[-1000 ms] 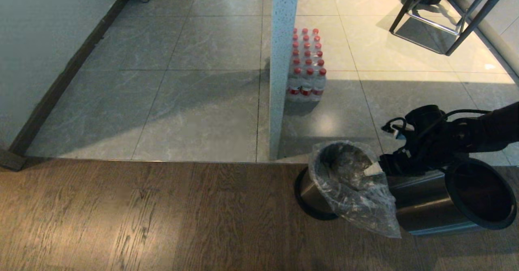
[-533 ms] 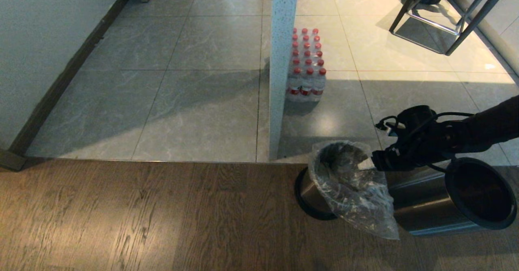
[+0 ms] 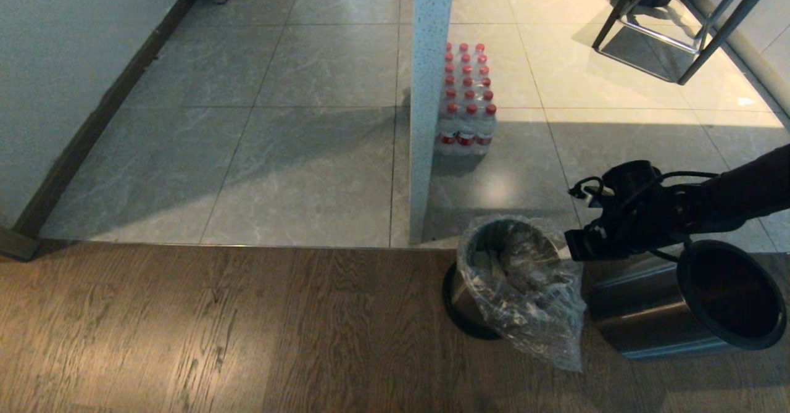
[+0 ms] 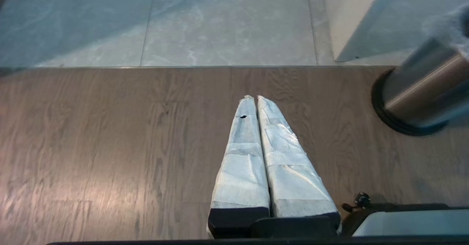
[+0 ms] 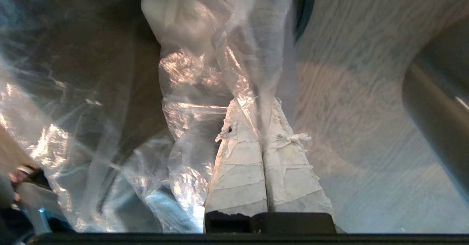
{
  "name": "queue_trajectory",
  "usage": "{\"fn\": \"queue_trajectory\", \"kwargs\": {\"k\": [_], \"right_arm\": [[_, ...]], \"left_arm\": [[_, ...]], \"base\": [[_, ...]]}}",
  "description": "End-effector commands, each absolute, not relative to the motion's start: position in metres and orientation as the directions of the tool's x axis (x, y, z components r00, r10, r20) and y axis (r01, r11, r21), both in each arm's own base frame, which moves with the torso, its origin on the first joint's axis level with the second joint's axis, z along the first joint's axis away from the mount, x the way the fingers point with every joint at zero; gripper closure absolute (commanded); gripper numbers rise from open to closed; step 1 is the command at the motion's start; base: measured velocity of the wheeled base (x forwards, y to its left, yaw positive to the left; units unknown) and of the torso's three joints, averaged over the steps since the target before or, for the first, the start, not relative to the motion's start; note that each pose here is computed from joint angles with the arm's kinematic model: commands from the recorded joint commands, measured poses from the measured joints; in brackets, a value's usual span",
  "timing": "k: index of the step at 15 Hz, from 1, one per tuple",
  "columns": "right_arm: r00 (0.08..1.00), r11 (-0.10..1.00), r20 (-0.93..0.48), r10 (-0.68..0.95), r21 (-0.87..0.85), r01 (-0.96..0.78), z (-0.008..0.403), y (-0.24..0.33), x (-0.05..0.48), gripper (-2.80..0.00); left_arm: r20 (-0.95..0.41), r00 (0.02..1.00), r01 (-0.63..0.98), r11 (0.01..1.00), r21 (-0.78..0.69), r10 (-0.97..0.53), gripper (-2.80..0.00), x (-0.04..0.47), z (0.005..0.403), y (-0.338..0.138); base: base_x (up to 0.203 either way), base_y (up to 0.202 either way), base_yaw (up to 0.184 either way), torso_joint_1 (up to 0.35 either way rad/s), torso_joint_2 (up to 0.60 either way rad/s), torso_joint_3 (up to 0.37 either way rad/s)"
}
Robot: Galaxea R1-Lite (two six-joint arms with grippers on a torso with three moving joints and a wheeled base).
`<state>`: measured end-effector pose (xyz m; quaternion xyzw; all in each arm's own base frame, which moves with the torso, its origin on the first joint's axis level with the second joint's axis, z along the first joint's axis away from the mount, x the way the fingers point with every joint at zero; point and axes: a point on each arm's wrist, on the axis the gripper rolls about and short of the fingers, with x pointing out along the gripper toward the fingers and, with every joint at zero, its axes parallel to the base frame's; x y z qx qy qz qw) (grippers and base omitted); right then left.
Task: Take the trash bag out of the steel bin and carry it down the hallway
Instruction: Pick up the trash bag
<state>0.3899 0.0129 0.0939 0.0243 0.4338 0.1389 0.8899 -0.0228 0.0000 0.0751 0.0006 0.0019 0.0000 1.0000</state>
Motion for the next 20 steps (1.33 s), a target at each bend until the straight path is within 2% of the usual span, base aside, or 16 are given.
{"fn": "queue_trajectory", "kwargs": {"k": [1,6,9,15,20], "right_arm": [[0.613,0.96,-0.743,0.269,0.154,-0.234,0.107,0.013,0.387,0.0],[0.668,0.963,-0.703,0.243,0.095,-0.25,0.134,0.013,0.378,0.0],[0.648,0.941,-0.703,0.293,0.094,-0.324,0.138,0.043,0.373,0.0],[0.56,0.88,-0.737,0.378,0.1,-0.464,0.112,0.106,0.374,0.0],[0.575,0.897,-0.754,0.318,0.043,-0.44,0.086,0.119,0.385,0.0]], "left_arm": [[-0.005,1.0,0.0,1.0,0.002,0.0,0.0,-0.023,0.075,0.0],[-0.005,1.0,0.0,1.0,0.002,0.0,0.0,-0.023,0.075,0.0],[-0.005,1.0,0.0,1.0,0.002,0.0,0.0,-0.023,0.075,0.0],[-0.005,1.0,0.0,1.0,0.002,0.0,0.0,-0.023,0.075,0.0],[-0.005,1.0,0.0,1.0,0.002,0.0,0.0,-0.023,0.075,0.0]], "base": [[0.0,0.0,0.0,0.0,0.0,0.0],[0.0,0.0,0.0,0.0,0.0,0.0],[0.0,0.0,0.0,0.0,0.0,0.0],[0.0,0.0,0.0,0.0,0.0,0.0],[0.0,0.0,0.0,0.0,0.0,0.0]]}}
